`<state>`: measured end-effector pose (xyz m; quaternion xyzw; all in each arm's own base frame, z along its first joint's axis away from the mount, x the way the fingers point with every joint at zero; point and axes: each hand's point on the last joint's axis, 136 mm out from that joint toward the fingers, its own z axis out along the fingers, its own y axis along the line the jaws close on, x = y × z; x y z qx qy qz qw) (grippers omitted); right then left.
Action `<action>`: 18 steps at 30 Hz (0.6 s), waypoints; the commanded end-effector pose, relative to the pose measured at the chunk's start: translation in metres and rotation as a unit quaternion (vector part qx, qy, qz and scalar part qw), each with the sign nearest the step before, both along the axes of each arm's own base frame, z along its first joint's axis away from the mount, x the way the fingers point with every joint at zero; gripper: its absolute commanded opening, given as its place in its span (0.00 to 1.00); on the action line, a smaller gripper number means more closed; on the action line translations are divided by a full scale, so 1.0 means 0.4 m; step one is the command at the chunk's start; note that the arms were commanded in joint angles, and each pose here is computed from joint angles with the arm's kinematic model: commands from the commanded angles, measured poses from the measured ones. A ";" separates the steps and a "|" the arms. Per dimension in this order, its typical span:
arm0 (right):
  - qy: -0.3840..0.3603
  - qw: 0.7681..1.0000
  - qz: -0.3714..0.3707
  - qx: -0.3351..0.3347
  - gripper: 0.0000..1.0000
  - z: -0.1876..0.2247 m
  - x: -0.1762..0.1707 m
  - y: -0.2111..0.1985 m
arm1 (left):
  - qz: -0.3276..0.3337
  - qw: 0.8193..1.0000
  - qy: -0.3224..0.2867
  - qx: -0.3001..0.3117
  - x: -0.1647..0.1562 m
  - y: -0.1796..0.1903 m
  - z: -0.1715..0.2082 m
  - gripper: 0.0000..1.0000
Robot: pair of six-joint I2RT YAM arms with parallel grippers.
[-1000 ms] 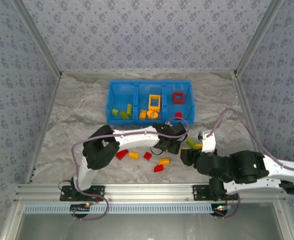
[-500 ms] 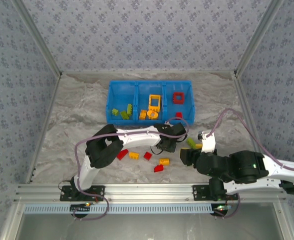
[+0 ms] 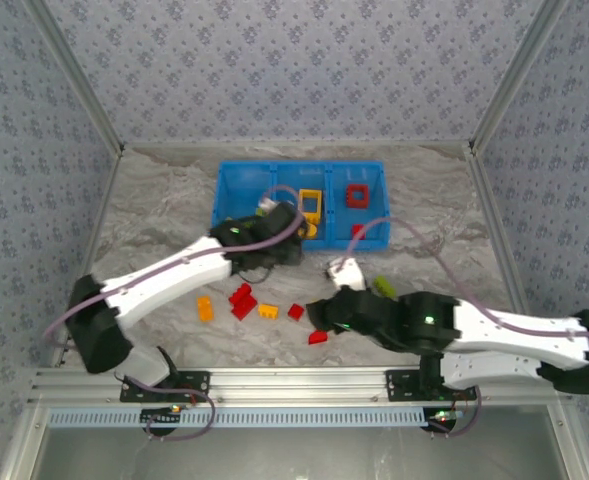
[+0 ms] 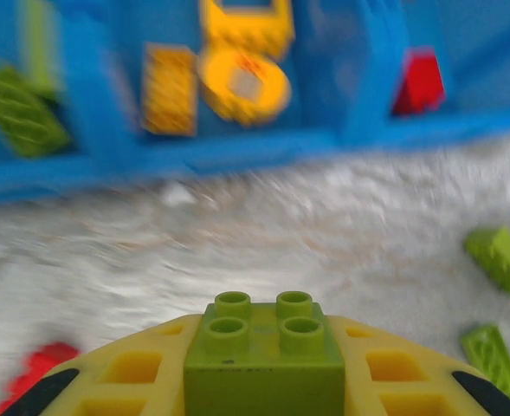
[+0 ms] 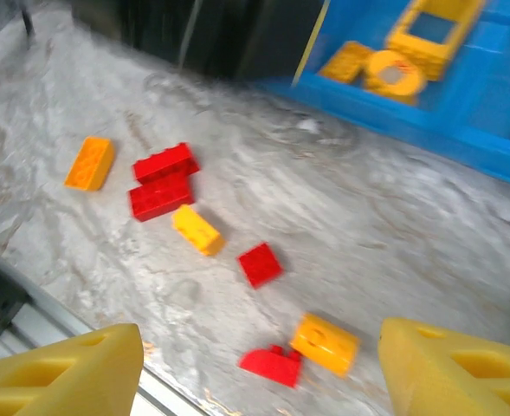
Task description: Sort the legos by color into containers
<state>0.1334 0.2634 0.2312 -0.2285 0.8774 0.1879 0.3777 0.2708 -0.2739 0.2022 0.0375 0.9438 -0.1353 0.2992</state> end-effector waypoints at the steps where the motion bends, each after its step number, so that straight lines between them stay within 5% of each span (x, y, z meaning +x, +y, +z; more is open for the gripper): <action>1: -0.027 0.995 0.075 0.053 0.74 0.075 0.015 0.151 | 0.029 0.998 0.036 0.051 0.029 0.139 -0.051 0.31; 13: -0.040 0.996 0.061 0.048 0.73 0.056 0.122 0.299 | 0.093 0.990 0.080 0.068 0.358 0.257 -0.146 0.32; 18: -0.029 0.997 0.049 0.046 0.73 0.029 0.132 0.296 | 0.100 0.986 0.114 0.069 0.432 0.259 -0.221 0.33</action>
